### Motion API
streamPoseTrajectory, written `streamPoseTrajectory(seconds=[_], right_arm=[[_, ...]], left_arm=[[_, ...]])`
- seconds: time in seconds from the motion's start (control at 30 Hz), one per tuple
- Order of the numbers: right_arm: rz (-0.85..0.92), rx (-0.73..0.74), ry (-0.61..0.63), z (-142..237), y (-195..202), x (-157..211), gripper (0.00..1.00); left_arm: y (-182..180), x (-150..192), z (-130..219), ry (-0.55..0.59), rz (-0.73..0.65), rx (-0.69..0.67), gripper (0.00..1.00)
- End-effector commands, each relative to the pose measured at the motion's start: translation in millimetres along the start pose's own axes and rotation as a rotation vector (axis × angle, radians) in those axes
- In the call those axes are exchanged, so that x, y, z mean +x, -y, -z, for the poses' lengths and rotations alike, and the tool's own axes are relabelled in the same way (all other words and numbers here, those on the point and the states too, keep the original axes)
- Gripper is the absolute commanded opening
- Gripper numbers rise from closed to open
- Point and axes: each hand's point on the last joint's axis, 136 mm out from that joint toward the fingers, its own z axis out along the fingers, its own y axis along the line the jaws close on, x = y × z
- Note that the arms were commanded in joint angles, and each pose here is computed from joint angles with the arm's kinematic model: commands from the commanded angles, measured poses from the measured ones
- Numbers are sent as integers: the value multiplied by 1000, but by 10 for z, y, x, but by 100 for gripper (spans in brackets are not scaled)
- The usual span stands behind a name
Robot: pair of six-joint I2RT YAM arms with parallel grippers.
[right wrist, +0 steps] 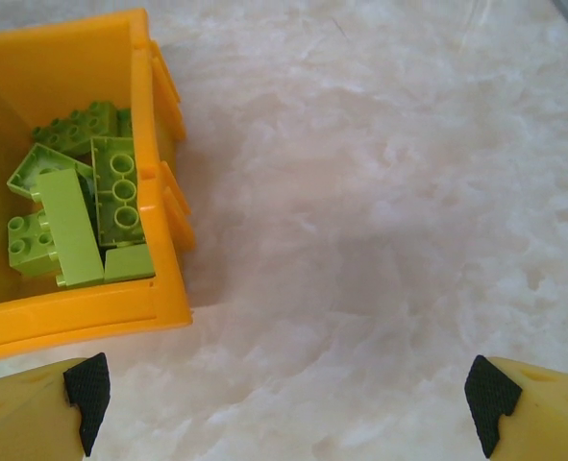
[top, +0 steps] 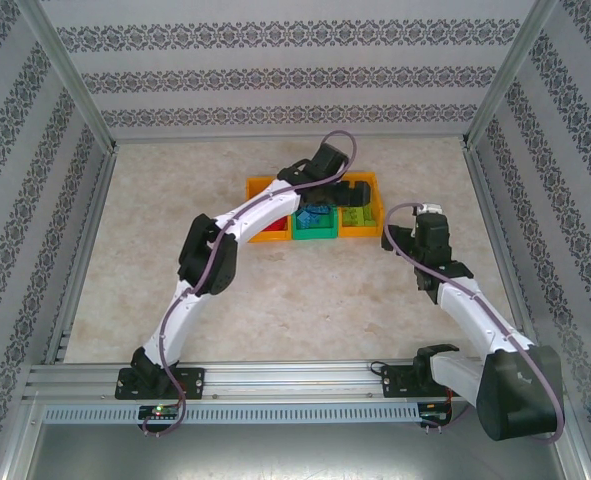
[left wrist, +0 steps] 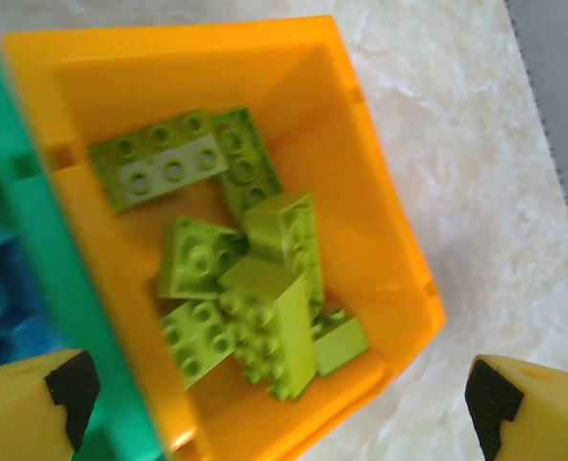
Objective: Sort the legos into containers by color
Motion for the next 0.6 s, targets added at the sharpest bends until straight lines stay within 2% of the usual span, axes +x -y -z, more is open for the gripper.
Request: streamPoseTrajectory(seconds=[0.0,0.17,0.3,0.4,0.43,0.5,0.57], right_arm=[[83,35,210,62,76,-324,98],[97,89,320,-62,224,-381,98],[68,68,324,-352,232,-362,98],[53,45,323,-618,214,-220,98],[63,26,364,-644,167,-255,98],[95,-8,297,-639,97,-192,98],[115,-56,322,-668,9,-214,98]], left_arm=[[-15,-327,682,188,-102,-69,99],[-600,-206,1339,386,-305,-335,99],[-1136,21,1734,426,-433,-571,99],[-1502,170,1988,424,-436,-672,99],[-1606,223,2062,429,-423,-673,99],[-1802,307,2200,454,-392,-666,99],[-2044,388,2339,486,-361,-684,99]])
